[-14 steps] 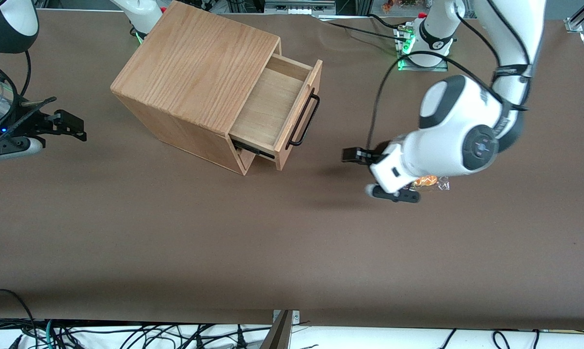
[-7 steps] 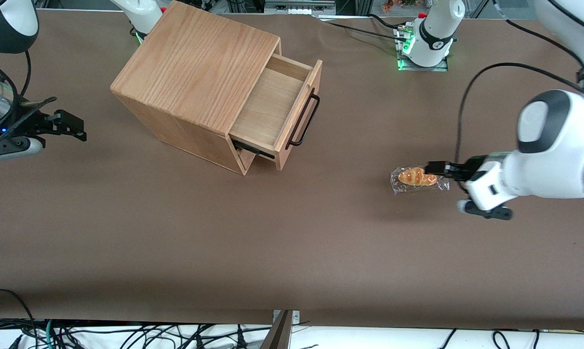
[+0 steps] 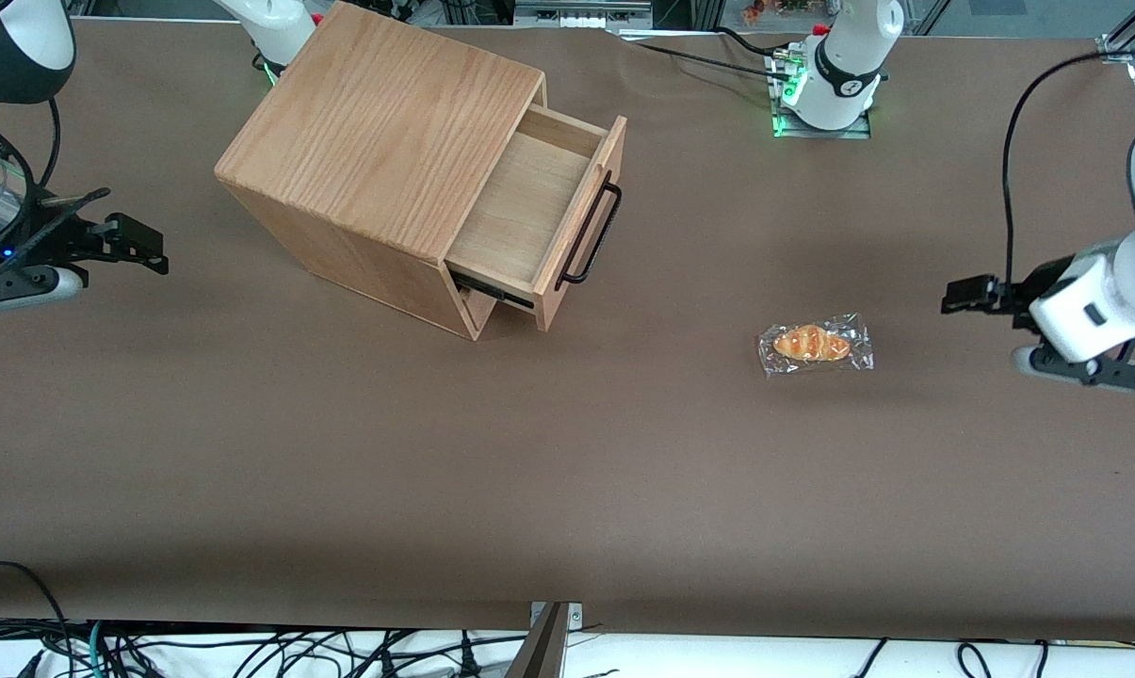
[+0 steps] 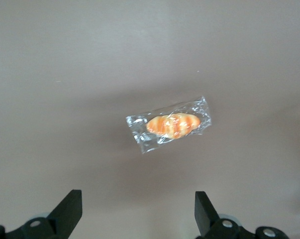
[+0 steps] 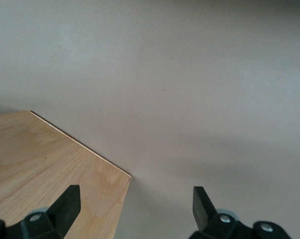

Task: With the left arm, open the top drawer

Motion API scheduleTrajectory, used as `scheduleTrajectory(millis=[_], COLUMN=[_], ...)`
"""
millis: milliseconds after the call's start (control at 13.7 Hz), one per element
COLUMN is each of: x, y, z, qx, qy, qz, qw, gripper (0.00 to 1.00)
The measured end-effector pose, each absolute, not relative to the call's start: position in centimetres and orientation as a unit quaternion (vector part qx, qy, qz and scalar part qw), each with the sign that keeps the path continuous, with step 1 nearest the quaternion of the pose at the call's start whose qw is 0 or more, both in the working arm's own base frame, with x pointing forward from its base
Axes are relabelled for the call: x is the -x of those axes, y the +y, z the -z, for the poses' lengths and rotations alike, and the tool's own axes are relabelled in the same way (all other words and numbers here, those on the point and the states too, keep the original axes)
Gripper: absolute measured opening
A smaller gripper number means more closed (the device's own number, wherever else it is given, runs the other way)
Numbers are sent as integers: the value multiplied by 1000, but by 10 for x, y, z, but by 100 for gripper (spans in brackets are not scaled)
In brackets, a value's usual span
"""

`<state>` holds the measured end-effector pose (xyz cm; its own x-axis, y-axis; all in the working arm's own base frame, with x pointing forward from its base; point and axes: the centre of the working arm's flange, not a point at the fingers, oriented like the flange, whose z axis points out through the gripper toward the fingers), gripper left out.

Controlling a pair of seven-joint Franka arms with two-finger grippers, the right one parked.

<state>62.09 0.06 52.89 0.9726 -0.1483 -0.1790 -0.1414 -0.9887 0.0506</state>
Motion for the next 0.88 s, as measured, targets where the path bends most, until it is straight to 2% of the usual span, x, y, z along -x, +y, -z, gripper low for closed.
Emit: scheduleTrajectory(millis=[292,365,511,730,876], x=[-576,-567,-561,-572,-574], y=[-17,-22,-23,-20,-18], z=[-610,-619,-616,-604,-602], qx=[-996,-996,-996,-996,-997], qy=[-82,-85,-86,-84,-82], qz=[31,26,29,8,6], qw=[-1,-2,-3,-4,-4], gripper=[100,100,100,100,100])
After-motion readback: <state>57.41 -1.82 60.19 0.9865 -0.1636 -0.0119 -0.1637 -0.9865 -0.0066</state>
